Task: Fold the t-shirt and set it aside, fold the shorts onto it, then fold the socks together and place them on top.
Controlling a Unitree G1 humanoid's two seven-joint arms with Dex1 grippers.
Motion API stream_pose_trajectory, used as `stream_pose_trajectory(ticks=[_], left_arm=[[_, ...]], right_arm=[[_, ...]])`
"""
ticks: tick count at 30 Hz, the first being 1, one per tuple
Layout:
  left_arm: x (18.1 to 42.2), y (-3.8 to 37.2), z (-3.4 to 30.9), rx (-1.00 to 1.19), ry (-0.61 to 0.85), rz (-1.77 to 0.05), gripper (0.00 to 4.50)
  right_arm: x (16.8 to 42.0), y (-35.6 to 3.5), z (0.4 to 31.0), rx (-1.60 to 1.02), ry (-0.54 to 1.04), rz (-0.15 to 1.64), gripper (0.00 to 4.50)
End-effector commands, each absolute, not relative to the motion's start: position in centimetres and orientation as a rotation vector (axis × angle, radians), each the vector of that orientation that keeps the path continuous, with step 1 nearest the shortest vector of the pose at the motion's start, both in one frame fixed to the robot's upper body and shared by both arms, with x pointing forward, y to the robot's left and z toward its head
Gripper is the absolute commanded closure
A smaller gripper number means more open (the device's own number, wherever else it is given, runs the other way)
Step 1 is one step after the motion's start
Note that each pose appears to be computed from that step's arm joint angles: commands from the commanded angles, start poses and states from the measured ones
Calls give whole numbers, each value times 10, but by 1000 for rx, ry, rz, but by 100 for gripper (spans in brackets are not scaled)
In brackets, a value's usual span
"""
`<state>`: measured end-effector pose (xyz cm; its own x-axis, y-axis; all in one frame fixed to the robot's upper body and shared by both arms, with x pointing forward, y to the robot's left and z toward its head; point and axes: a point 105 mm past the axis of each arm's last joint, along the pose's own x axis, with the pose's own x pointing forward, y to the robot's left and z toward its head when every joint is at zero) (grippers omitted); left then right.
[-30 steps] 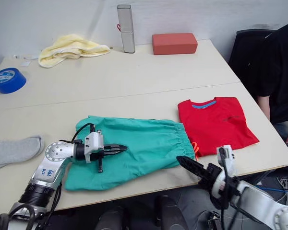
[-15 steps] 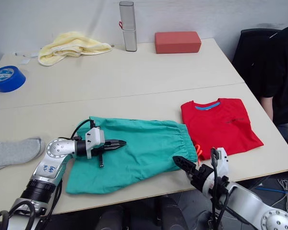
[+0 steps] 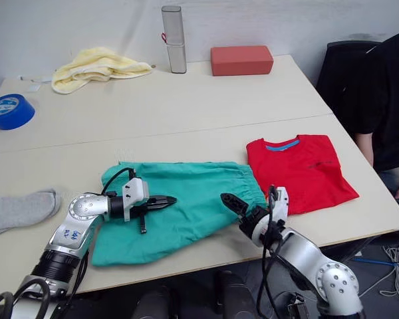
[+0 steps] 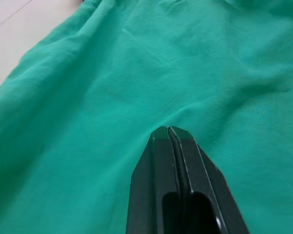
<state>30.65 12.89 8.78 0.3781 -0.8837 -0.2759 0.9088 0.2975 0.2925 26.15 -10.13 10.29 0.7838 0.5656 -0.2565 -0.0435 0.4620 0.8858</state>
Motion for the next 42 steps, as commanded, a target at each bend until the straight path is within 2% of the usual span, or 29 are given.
stream_pose_trajectory(ticks=[1,7,11,18,22,29,35,42], left_arm=[[307,127,91,438,45,-1190,450],[309,125,91,429,35,-1181,450],[312,125,97,417,2,-1166,450],[314,138,104,400,8,-1081,450],[322,149,97,412,45,-962,450],[321,152,89,390,106,-925,450],[320,158,87,367,137,-906,450],[318,164,84,353,160,-893,450]], right_arm=[[271,-101,91,990,568,367,89],[291,-114,100,914,437,355,309],[302,-133,120,801,288,355,447],[308,-145,138,558,199,413,447],[315,-144,154,150,69,460,447],[299,-85,177,-391,-200,772,447],[274,-36,162,-799,-396,1072,447],[260,-15,131,-892,-402,1255,447]])
